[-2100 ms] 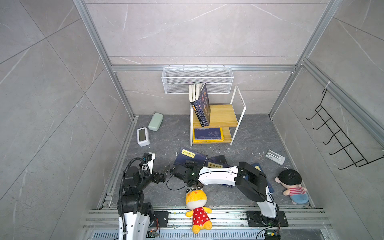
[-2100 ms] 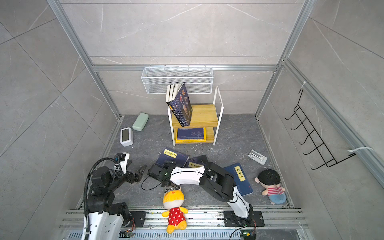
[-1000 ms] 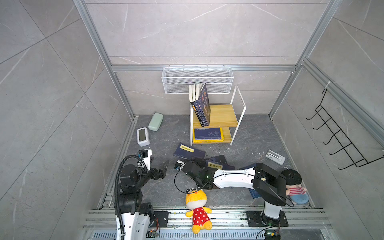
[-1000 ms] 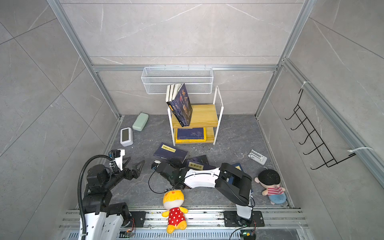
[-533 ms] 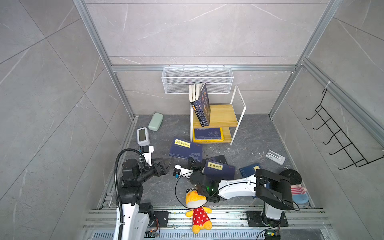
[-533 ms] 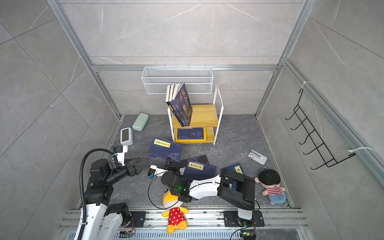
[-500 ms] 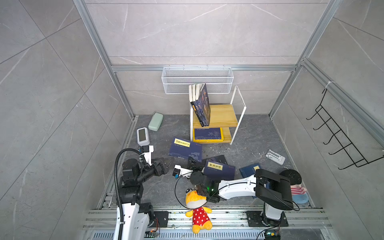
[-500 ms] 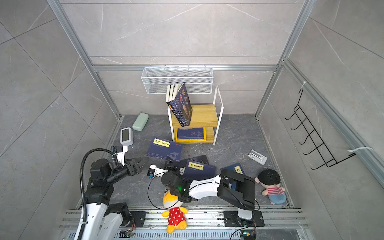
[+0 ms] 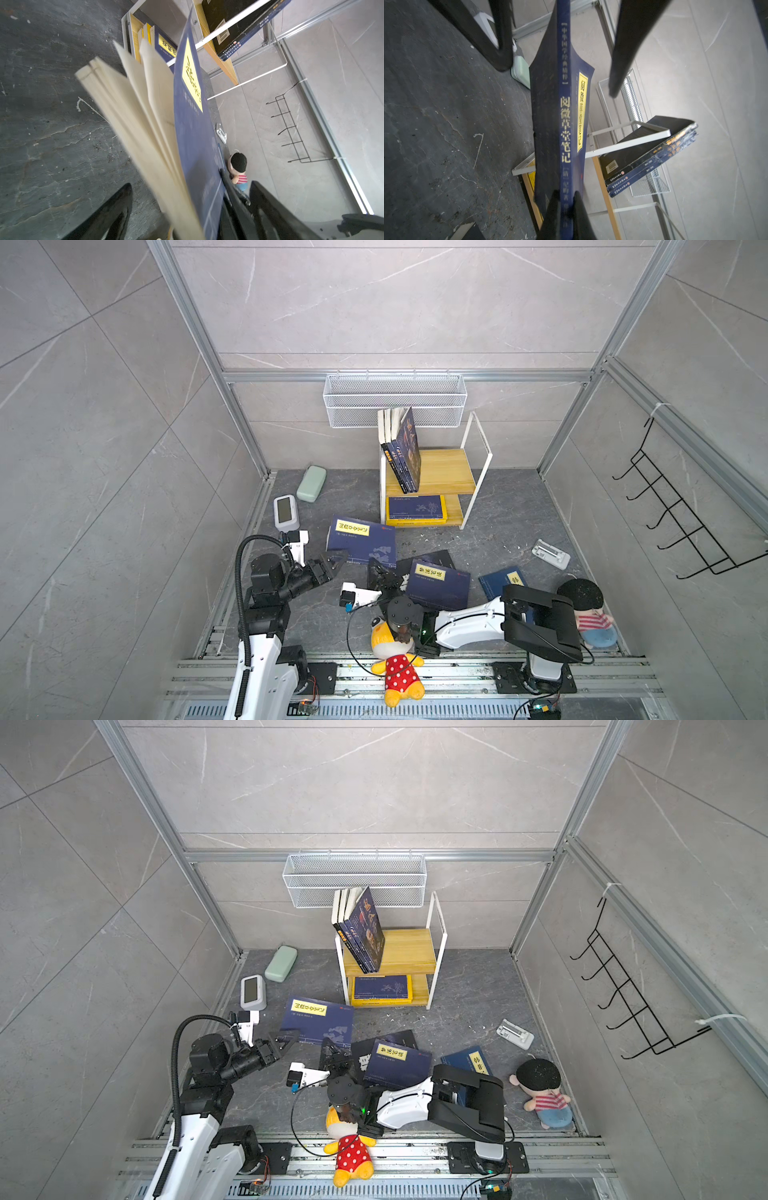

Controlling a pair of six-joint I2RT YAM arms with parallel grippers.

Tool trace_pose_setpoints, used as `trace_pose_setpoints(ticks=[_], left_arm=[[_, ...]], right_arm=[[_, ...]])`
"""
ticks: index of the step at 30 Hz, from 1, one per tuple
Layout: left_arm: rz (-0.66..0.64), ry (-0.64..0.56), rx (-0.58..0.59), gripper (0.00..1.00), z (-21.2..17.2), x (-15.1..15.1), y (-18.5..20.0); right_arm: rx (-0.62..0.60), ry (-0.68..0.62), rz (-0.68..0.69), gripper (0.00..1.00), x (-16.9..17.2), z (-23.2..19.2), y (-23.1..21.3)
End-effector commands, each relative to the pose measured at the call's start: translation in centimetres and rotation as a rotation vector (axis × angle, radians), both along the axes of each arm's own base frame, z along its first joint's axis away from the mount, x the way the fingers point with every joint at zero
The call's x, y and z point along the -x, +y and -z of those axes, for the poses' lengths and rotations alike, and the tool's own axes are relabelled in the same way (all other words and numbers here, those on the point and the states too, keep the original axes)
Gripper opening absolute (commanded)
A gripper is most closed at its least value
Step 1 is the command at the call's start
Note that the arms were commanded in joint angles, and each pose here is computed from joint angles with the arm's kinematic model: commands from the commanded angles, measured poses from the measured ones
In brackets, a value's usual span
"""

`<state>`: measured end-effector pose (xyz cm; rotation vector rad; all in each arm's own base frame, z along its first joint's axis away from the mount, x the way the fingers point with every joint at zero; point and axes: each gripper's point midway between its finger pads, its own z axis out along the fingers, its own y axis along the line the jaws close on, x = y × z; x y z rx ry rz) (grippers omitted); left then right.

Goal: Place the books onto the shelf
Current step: 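Lift the grasped dark-blue book and turn it upright with the right gripper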

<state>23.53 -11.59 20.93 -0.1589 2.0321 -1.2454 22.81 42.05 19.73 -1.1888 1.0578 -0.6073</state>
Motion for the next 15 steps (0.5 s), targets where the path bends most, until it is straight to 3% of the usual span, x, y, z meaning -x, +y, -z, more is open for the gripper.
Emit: trace_pose_setpoints(ticks=[1,7,12,15], left_arm=[[-0.017,-0.097,-0.019,0.79,-2.3,-0.7,0.2],[-0.066,-0.088,-0.017,0.43,-2.5,-1.3,0.8],[-0.074,-0.071,-0.010,0.00,-2.2,-1.4,0.9],[-0.055,-0.084,-0.007,0.00,-2.3,-1.2,0.5]], right_arm=[[-0.008,-0.049,-0.047,0.00,0.9,-0.1,0.7],[0.018,-0.086,-0.053,0.00,1.5,0.2,1.1],[0.031,-0.103,-0.047,0.00,1.3,0.4,1.6],[0.028,-0.109,-0.040,0.00,0.9,0.6,1.9]])
